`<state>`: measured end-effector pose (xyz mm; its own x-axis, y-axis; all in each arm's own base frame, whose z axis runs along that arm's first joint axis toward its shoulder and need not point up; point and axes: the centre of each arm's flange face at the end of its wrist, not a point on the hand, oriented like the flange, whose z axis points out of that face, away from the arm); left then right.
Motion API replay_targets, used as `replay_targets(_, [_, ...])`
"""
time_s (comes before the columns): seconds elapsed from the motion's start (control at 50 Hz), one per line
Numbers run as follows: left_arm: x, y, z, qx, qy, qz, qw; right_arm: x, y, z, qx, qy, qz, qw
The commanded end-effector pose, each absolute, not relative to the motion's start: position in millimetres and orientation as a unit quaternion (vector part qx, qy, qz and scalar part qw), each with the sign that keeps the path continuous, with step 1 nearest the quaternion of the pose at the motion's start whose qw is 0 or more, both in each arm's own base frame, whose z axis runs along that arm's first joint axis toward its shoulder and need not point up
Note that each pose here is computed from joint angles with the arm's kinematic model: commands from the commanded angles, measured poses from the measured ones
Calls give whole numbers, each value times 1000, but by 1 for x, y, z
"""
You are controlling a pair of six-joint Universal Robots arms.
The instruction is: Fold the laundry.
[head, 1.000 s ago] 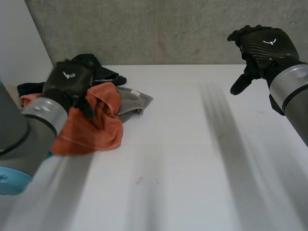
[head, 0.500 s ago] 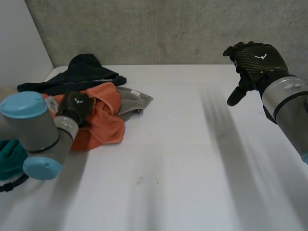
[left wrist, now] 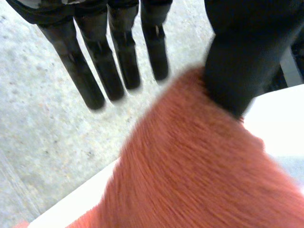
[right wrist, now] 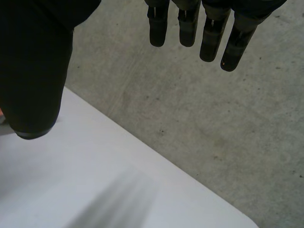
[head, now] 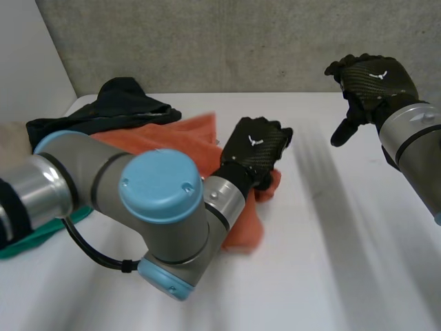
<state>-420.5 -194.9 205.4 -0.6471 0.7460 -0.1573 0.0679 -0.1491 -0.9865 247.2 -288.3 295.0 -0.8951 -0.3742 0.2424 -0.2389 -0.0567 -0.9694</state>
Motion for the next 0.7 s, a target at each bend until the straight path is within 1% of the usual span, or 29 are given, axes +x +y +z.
replay_targets(0.02, [-407, -204, 220, -326, -604, 688, 235, 252, -292, 276, -248, 696, -673, 38])
replay_targets(0.04, [-400, -208, 230, -318, -602, 695, 231, 253, -292, 275, -251, 696, -671, 37])
replay_targets(0.06, [-385, -217, 249, -301, -598, 709, 221, 254, -292, 272, -259, 698, -667, 32])
replay_targets(0.1, [-368, -227, 261, -286, -599, 719, 206, 254, -292, 269, -269, 699, -663, 27])
replay_targets(0.12, [-360, -233, 265, -279, -600, 723, 198, 255, -292, 268, -276, 699, -659, 25])
replay_targets(0.14, [-347, -241, 271, -268, -603, 729, 184, 256, -289, 262, -295, 702, -648, 23])
replay_targets(0.2, [-327, -254, 271, -253, -616, 729, 161, 264, -278, 255, -332, 700, -632, 30])
replay_targets(0.22, [-315, -263, 268, -246, -627, 724, 146, 274, -267, 252, -357, 695, -623, 47])
replay_targets(0.28, [-299, -277, 259, -237, -648, 712, 127, 289, -252, 242, -387, 690, -607, 76])
replay_targets(0.3, [-289, -288, 253, -234, -660, 704, 118, 298, -243, 233, -403, 690, -594, 92])
replay_targets(0.34, [-280, -299, 246, -234, -670, 695, 113, 305, -236, 223, -416, 692, -582, 101])
replay_targets(0.36, [-274, -312, 233, -240, -681, 683, 108, 312, -231, 214, -427, 692, -573, 109])
replay_targets(0.42, [-260, -335, 210, -255, -695, 666, 92, 326, -221, 198, -445, 686, -563, 121])
replay_targets(0.44, [-254, -347, 197, -271, -699, 657, 79, 334, -216, 189, -454, 680, -561, 127])
replay_targets(0.5, [-250, -359, 181, -301, -699, 646, 59, 342, -212, 175, -463, 677, -558, 130])
replay_targets(0.52, [-250, -364, 168, -322, -699, 637, 47, 346, -211, 165, -466, 679, -552, 130])
replay_targets(0.56, [-251, -369, 156, -340, -698, 629, 34, 348, -211, 155, -468, 683, -546, 126])
replay_targets(0.6, [-252, -373, 142, -362, -696, 619, 17, 350, -211, 146, -467, 690, -541, 116])
replay_targets(0.7, [-254, -373, 124, -389, -696, 603, 3, 350, -214, 134, -464, 698, -537, 92])
